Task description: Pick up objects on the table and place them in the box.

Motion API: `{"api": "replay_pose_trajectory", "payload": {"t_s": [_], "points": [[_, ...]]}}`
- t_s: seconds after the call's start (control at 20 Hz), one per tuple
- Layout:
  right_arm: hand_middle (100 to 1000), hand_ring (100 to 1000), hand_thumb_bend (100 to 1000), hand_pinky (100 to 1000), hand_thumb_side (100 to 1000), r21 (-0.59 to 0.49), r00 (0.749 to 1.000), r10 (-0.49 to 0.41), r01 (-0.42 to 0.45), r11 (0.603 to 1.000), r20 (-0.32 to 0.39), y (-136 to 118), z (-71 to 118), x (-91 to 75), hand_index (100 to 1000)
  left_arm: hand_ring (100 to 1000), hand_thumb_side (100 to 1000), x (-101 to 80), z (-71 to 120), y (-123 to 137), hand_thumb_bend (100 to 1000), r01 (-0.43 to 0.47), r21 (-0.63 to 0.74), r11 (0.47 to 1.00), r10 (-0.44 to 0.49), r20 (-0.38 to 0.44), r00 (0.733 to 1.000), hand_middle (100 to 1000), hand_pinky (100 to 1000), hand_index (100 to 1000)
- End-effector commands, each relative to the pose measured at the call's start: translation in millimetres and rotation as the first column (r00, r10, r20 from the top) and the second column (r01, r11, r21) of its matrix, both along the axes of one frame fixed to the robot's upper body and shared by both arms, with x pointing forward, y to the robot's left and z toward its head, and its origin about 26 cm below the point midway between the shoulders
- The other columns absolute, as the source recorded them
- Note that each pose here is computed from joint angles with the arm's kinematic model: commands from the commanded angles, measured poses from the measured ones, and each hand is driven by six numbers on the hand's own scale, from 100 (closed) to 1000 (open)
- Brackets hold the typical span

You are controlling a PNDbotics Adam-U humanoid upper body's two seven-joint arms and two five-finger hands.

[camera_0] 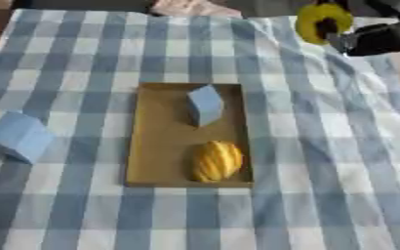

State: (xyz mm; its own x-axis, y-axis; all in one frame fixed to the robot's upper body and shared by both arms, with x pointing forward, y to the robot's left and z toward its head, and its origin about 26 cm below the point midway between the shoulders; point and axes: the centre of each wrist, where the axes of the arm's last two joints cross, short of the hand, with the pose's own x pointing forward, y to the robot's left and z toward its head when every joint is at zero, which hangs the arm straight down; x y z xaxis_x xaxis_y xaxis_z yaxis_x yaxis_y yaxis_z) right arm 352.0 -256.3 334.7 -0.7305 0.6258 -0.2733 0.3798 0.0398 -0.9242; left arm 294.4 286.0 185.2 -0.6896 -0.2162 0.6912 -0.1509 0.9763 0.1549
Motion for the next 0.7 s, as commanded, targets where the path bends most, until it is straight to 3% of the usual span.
{"api": "replay_pose_trajectory", "payload": {"t_s": [0.05,0.35,0.7], "points": [[334,543,100,749,125,-0.034,0.991,0.132,-0.131,0.991,0.013,31,14.6,-22.1,614,762,715,-2.3,9.1,1,100,0.011,0.016,1.000,-0.011,0.028,1.000,732,856,793],[340,550,100,744,141,-0.093,0.959,0.283,-0.284,0.954,-0.029,88,10.3,-30.0,614,764,707,-2.2,10.6,3,100,0.004,0.010,1.000,-0.004,0.041,0.999,734,856,794],[353,565,100,741,185,-0.188,0.950,0.305,-0.311,0.932,-0.065,125,-22.7,-14.7,614,764,713,-2.2,10.6,3,100,-0.004,0.001,1.000,0.004,0.044,0.999,734,856,793]]}}
